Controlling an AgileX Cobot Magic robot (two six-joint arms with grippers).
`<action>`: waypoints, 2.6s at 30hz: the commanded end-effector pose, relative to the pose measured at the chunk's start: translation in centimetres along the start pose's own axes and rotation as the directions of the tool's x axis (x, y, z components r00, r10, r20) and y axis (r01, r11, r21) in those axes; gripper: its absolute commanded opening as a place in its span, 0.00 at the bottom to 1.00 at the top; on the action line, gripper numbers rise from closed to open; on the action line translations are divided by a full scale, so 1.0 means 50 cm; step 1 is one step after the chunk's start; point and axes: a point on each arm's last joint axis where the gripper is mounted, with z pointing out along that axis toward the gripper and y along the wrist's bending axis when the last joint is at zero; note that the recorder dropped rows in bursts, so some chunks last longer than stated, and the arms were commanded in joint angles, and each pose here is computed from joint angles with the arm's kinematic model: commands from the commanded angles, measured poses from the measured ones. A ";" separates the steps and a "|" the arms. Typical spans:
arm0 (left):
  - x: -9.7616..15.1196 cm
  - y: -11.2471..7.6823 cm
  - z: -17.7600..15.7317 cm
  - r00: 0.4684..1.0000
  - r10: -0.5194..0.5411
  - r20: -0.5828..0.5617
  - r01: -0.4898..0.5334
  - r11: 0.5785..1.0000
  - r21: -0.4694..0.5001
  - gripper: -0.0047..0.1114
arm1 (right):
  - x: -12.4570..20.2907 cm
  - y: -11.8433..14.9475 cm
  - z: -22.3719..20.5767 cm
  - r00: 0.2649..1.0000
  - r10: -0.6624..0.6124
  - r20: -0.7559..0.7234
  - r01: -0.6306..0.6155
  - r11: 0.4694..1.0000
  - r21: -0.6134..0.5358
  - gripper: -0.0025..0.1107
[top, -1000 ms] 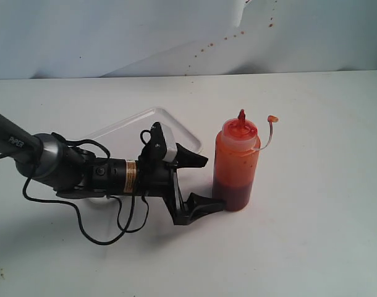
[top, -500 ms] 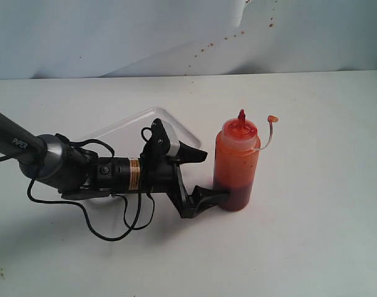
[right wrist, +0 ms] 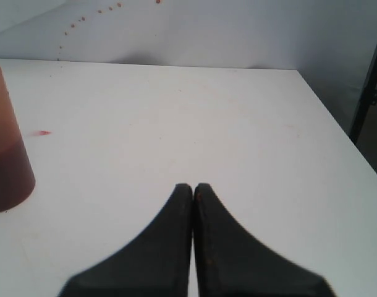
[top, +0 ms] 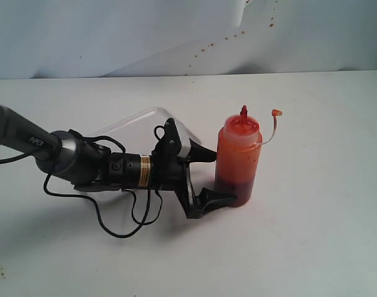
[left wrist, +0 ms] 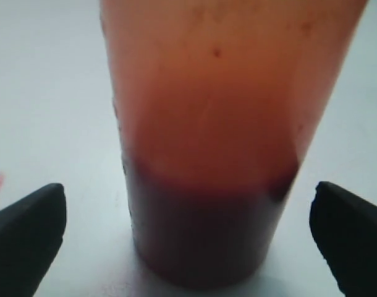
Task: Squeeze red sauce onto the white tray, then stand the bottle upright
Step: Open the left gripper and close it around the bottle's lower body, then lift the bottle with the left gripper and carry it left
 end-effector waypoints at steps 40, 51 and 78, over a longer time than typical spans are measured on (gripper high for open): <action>-0.030 -0.016 0.091 0.999 -0.012 0.036 0.013 0.999 -0.036 0.94 | 0.000 -0.001 0.000 1.000 -0.008 0.006 0.008 1.000 0.011 0.02; -0.018 -0.006 0.092 0.998 -0.059 -0.023 0.056 0.993 -0.107 0.51 | 0.000 -0.001 0.000 1.000 -0.008 0.006 0.008 1.000 0.011 0.02; -0.140 0.000 -0.371 0.985 -0.116 0.128 0.163 0.872 -0.462 0.04 | 0.000 -0.001 0.000 1.000 -0.008 0.006 0.008 1.000 0.011 0.02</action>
